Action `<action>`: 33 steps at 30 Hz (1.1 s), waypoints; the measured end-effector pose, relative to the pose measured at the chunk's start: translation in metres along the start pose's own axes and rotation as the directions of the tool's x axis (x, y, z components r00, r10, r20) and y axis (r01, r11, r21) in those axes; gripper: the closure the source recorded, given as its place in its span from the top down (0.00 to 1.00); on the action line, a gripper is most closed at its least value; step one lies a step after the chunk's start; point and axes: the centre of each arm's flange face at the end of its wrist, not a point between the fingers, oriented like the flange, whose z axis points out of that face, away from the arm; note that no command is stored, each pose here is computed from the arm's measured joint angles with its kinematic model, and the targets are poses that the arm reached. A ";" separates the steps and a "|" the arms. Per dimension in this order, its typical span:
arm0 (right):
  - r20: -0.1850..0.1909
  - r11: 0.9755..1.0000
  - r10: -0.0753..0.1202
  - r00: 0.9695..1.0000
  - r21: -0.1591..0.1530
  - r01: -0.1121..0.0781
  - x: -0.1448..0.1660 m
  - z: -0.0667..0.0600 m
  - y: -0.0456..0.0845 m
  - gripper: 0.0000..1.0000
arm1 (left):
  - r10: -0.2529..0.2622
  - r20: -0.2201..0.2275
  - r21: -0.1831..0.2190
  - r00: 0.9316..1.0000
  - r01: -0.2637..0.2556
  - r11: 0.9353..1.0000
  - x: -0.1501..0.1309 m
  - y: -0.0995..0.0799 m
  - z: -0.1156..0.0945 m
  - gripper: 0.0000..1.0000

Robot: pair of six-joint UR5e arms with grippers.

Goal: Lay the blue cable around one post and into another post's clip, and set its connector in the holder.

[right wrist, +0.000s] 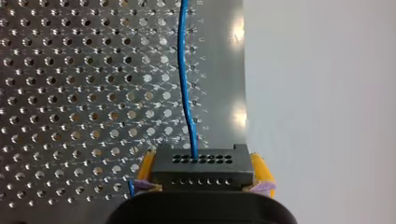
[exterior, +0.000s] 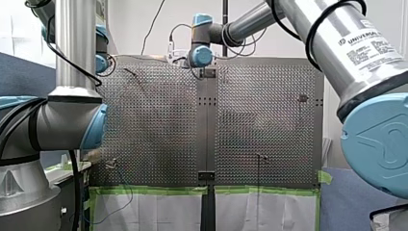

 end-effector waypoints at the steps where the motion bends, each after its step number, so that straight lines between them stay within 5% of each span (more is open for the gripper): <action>1: 0.001 1.000 0.000 1.000 0.002 0.000 -0.002 0.002 0.000 0.02 | 0.003 -0.003 0.005 1.000 -0.002 1.000 0.001 -0.001 0.001 0.00; 12: 0.021 1.000 -0.005 1.000 0.002 0.005 -0.020 0.025 0.002 0.02 | 0.002 -0.036 0.007 0.999 -0.002 1.000 0.021 0.000 0.013 0.00; 22: -0.012 1.000 -0.002 1.000 -0.013 0.002 -0.019 0.039 0.024 0.02 | -0.004 -0.051 0.001 0.999 0.004 1.000 0.036 -0.008 0.024 0.00; 33: 0.038 1.000 -0.017 0.999 -0.025 0.018 -0.061 0.048 0.035 0.02 | -0.006 -0.077 -0.026 0.997 0.004 1.000 0.058 0.000 0.027 0.00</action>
